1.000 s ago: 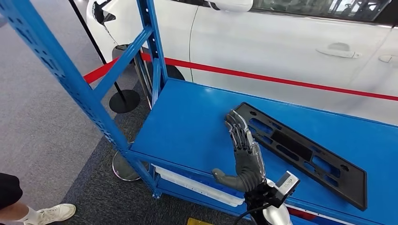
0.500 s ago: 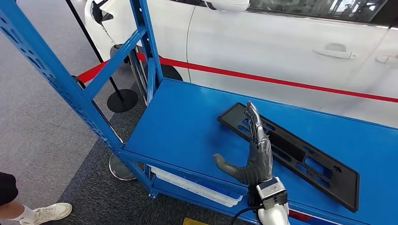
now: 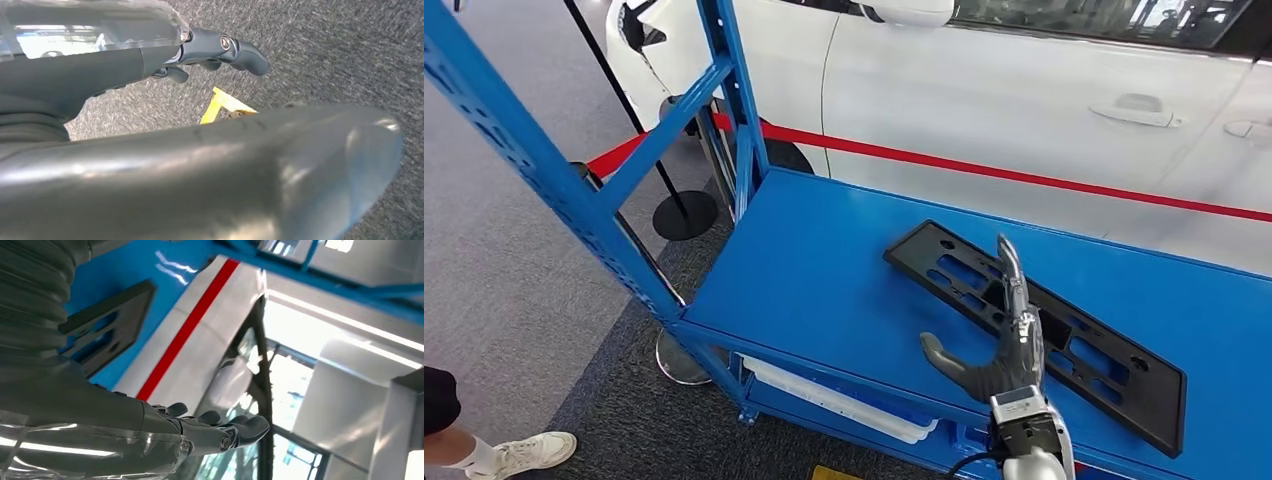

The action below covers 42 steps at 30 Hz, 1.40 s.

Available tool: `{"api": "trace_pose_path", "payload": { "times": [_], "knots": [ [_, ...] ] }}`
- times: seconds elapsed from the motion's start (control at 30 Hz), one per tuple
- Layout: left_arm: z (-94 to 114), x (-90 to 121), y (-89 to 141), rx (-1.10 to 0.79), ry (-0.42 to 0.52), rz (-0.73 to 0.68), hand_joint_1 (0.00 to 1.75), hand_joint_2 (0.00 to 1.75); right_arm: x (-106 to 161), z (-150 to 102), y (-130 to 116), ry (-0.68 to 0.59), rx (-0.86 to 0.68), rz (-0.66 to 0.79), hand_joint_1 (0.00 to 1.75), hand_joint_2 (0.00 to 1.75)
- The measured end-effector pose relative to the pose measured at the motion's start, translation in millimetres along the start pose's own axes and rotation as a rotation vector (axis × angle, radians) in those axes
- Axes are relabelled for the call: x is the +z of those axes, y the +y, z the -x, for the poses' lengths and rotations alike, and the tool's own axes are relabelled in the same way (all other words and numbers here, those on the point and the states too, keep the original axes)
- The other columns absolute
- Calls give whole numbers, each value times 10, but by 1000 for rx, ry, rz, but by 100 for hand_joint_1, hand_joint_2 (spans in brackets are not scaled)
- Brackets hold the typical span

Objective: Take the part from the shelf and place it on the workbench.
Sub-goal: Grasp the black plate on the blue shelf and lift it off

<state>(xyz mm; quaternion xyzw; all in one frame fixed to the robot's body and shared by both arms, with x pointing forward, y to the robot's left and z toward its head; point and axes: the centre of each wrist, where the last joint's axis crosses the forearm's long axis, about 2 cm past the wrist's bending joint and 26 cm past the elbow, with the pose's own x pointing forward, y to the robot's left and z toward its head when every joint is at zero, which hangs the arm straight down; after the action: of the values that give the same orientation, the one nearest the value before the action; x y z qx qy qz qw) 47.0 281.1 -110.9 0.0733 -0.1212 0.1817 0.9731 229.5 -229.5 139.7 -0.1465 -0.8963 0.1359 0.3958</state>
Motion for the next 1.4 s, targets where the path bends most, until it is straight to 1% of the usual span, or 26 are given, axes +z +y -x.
{"api": "trace_pose_path", "payload": {
  "times": [0.1, 0.23, 0.47, 0.57, 0.73, 0.9, 1.0, 1.2, 1.3, 1.4],
  "knots": [
    [3, -2, 11, 0, -2, 1, 0, 0, 158, 28, -105, 28, 50, -14, 0, 175],
    [3, -3, 22, 0, -9, 0, 0, 0, 281, 23, -146, 53, 138, -71, 0, 175],
    [-14, -17, 91, -1, -12, -5, 0, 0, 444, 11, -240, 98, 415, -184, 0, 175],
    [-9, -19, 112, -1, -8, -8, 0, 0, 527, 11, -323, 101, 504, -224, 0, 175],
    [-7, -20, 120, -1, -14, -5, 0, 0, 662, 38, -491, 87, 586, -282, 0, 175],
    [4, -18, 116, 0, -17, 4, 0, 0, 749, 52, -591, 67, 694, -315, 0, 175],
    [3, -18, 113, 0, -17, 6, 0, 0, 762, 35, -587, 30, 761, -318, 0, 175],
    [2, -18, 109, 1, -17, 7, 0, 0, 768, -12, -506, -24, 819, -349, 0, 175],
    [13, -16, 114, 1, -14, 6, 0, 0, 744, -43, -425, -72, 901, -381, 0, 175],
    [7, -18, 119, 2, -16, 6, 0, 0, 684, -68, -331, -109, 922, -390, 0, 175]
  ]
}}
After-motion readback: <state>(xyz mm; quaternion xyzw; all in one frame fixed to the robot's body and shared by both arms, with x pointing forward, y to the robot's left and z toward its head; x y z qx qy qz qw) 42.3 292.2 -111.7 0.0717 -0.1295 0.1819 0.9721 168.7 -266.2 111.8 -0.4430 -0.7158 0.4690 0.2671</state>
